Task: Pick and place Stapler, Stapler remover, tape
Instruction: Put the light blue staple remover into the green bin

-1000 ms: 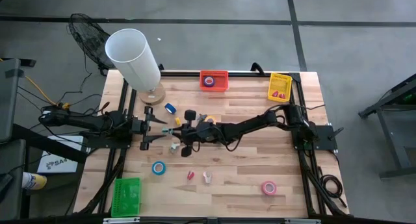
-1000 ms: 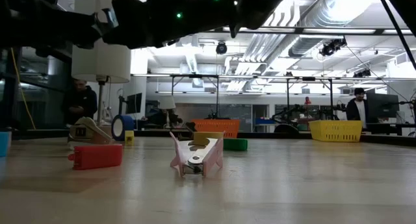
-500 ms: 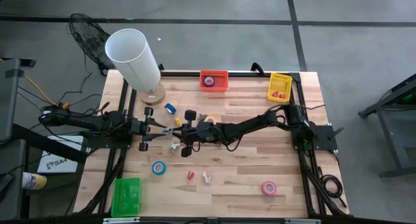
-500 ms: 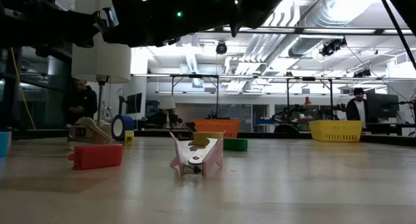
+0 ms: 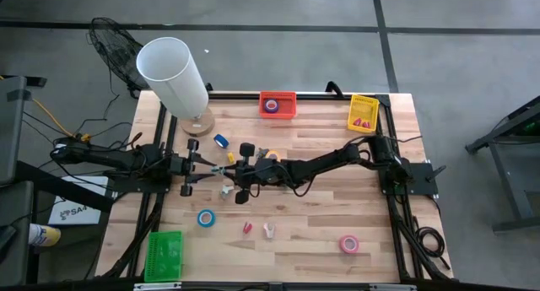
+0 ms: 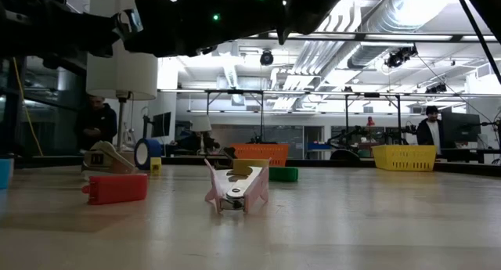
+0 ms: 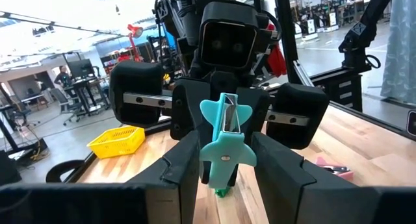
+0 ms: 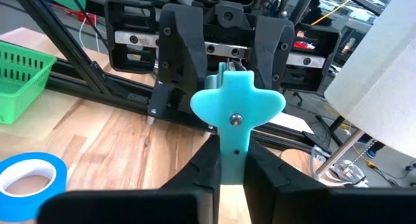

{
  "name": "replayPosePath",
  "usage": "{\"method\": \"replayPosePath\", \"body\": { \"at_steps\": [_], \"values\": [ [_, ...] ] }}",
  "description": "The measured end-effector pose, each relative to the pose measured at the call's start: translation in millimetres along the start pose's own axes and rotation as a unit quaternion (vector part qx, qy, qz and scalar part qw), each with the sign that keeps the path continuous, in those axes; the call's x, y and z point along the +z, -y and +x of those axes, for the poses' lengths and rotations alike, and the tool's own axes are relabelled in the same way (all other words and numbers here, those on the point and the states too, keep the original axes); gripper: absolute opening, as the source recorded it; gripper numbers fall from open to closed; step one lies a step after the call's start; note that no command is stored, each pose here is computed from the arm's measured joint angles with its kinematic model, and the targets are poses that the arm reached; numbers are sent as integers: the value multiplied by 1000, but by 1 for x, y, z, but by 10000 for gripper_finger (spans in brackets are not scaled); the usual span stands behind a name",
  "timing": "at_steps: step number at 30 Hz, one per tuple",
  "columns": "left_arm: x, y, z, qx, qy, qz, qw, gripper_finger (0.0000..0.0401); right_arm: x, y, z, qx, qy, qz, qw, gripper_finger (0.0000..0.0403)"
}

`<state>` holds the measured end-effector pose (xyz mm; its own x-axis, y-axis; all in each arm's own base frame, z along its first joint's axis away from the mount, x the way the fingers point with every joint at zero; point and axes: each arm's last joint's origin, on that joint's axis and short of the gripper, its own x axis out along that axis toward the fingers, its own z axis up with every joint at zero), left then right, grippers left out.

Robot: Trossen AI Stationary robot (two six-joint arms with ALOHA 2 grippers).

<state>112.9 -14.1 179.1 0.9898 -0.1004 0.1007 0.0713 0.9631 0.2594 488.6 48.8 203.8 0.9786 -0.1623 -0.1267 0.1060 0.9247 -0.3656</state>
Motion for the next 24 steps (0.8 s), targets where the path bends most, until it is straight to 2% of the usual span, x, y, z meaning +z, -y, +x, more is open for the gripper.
{"method": "replayPosePath", "body": {
  "at_steps": [6,10,13,20,24],
  "values": [
    [0,0,0,1,0,0,1000,121,0,-1,0,-1,-2,0,1000,99],
    [0,0,0,1,0,1,1000,121,0,-1,0,-2,-3,8,1000,123],
    [0,0,0,1,0,8,1000,121,-2,-1,0,-10,-13,8,1000,133],
    [-2,0,0,5,-14,10,1000,121,-6,-6,-4,-86,-70,-8,994,148],
    [-3,1,0,-18,-43,19,999,121,-6,-11,-12,-107,-123,-30,986,151]
  ]
}}
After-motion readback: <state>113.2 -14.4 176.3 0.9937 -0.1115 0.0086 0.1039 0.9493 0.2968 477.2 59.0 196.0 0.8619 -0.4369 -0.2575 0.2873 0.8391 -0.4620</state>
